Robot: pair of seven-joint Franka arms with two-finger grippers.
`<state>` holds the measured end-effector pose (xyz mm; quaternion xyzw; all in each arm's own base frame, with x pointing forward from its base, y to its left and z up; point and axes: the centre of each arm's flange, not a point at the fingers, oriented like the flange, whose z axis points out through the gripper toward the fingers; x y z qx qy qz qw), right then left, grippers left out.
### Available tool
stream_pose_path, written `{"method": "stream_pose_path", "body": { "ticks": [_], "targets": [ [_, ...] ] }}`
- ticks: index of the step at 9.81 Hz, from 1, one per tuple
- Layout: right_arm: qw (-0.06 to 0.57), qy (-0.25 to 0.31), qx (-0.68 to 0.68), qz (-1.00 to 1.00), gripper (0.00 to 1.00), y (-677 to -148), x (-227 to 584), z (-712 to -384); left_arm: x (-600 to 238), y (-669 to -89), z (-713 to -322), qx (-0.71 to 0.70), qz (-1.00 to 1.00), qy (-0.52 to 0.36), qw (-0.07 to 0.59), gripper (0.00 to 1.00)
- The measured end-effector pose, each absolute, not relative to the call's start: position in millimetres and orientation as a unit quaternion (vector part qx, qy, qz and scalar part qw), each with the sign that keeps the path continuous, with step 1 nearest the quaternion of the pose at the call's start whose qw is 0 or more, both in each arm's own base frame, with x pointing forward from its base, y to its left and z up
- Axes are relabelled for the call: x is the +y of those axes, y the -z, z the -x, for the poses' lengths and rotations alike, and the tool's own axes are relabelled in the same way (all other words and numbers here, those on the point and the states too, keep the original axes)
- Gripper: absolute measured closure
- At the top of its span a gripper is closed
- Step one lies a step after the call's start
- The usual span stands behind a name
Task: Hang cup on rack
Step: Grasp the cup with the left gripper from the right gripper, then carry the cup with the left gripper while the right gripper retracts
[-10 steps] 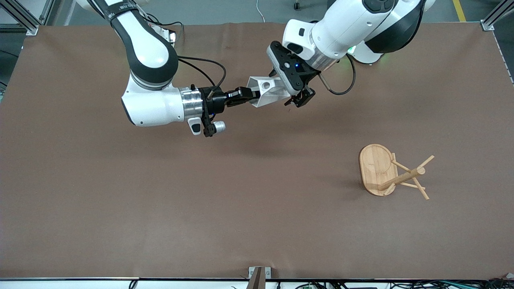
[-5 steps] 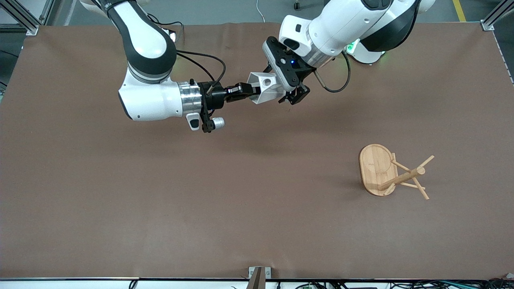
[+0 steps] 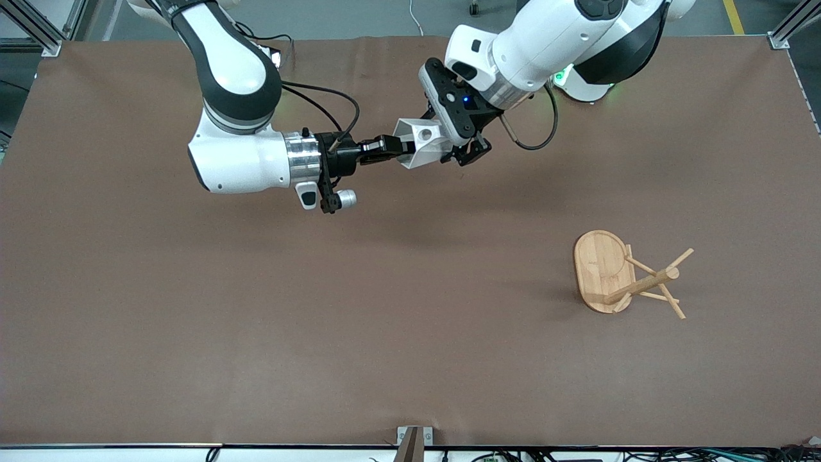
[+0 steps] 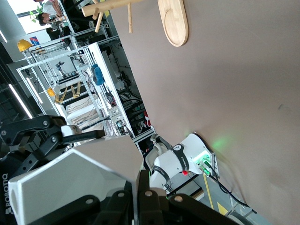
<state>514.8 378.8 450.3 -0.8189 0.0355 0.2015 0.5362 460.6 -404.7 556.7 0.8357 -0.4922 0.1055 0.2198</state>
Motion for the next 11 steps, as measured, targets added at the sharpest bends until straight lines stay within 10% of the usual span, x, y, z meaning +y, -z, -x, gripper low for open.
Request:
{"method": "stream_pose_path", "body": {
  "ticks": [4, 8, 11],
  "targets": [
    [0.534, -0.213, 0.045, 0.817, 0.94, -451.8, 381.3, -512.5, -402.5, -557.0, -459.9, -0.493, -0.835, -0.099, 0.222, 0.17],
    [0.523, -0.240, 0.058, 0.816, 0.33, -468.6, 361.1, -515.4, -398.3, -547.1, -464.0, -0.488, -0.840, -0.089, 0.221, 0.19],
    [0.383, -0.203, 0.083, 0.897, 0.00, -452.3, 293.3, -543.0, -395.4, -546.2, -466.4, -0.485, -0.842, -0.089, 0.221, 0.20]
  ]
}}
